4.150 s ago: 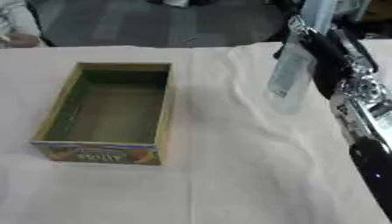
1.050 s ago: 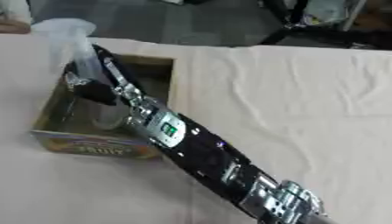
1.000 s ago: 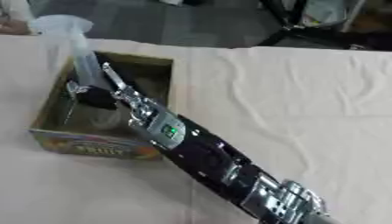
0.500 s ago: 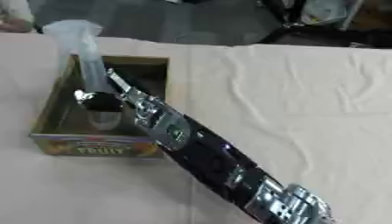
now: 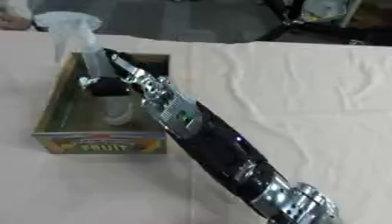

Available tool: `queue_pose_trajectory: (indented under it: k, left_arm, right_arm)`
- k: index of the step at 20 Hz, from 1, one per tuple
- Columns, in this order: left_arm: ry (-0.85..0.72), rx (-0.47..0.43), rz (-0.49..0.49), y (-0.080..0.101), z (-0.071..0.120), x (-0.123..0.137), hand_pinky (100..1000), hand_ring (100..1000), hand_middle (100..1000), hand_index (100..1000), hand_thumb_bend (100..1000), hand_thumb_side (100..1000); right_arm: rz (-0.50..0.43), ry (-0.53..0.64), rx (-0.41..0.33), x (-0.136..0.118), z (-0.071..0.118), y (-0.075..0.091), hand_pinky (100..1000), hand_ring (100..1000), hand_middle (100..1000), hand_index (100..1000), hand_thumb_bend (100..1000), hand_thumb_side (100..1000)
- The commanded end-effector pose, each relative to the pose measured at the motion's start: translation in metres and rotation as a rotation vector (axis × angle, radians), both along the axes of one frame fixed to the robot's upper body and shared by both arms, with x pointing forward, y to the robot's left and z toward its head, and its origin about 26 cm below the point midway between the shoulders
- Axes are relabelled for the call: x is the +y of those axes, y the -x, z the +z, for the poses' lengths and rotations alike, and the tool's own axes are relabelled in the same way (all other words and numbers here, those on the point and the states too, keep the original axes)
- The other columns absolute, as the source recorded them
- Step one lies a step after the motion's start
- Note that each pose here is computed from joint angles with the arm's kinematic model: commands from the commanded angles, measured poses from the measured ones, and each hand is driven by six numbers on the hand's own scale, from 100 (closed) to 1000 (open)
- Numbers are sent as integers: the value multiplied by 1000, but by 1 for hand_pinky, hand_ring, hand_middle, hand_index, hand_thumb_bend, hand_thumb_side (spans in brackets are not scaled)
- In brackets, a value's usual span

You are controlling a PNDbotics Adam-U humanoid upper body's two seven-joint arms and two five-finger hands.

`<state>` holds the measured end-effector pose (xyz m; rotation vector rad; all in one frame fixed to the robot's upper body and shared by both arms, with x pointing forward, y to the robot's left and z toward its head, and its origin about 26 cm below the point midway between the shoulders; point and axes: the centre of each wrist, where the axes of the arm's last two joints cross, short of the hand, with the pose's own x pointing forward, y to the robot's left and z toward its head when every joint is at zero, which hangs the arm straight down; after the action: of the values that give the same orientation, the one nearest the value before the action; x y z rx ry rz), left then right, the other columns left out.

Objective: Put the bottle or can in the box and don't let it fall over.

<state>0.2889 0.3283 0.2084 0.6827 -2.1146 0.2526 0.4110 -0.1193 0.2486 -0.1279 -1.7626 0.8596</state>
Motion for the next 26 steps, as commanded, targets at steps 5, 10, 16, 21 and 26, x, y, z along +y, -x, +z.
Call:
queue_pose_trajectory:
  k: [5,10,16,21,26]
  left_arm:
    - [-43,-24,10,4,10,5,1000,760,624,793,100,574]
    - [-44,-23,14,4,10,6,1000,760,624,793,100,574]
    - [-49,-18,23,5,9,8,1000,759,625,793,100,574]
    - [-50,-15,29,6,8,9,1000,759,626,793,100,574]
    - [-50,-12,33,7,6,10,1000,759,627,793,100,575]
  right_arm:
    - [82,-7,34,-5,29,20,1000,1000,1000,1000,100,387]
    - [101,-16,82,-4,37,30,1000,1000,1000,1000,100,387]
    - [141,-33,96,-6,44,46,999,1000,1000,1000,100,387]
    - [155,-45,102,-8,47,56,997,1000,1000,1000,100,387]
    - [148,-48,107,-2,45,58,995,1000,1000,1000,100,387]
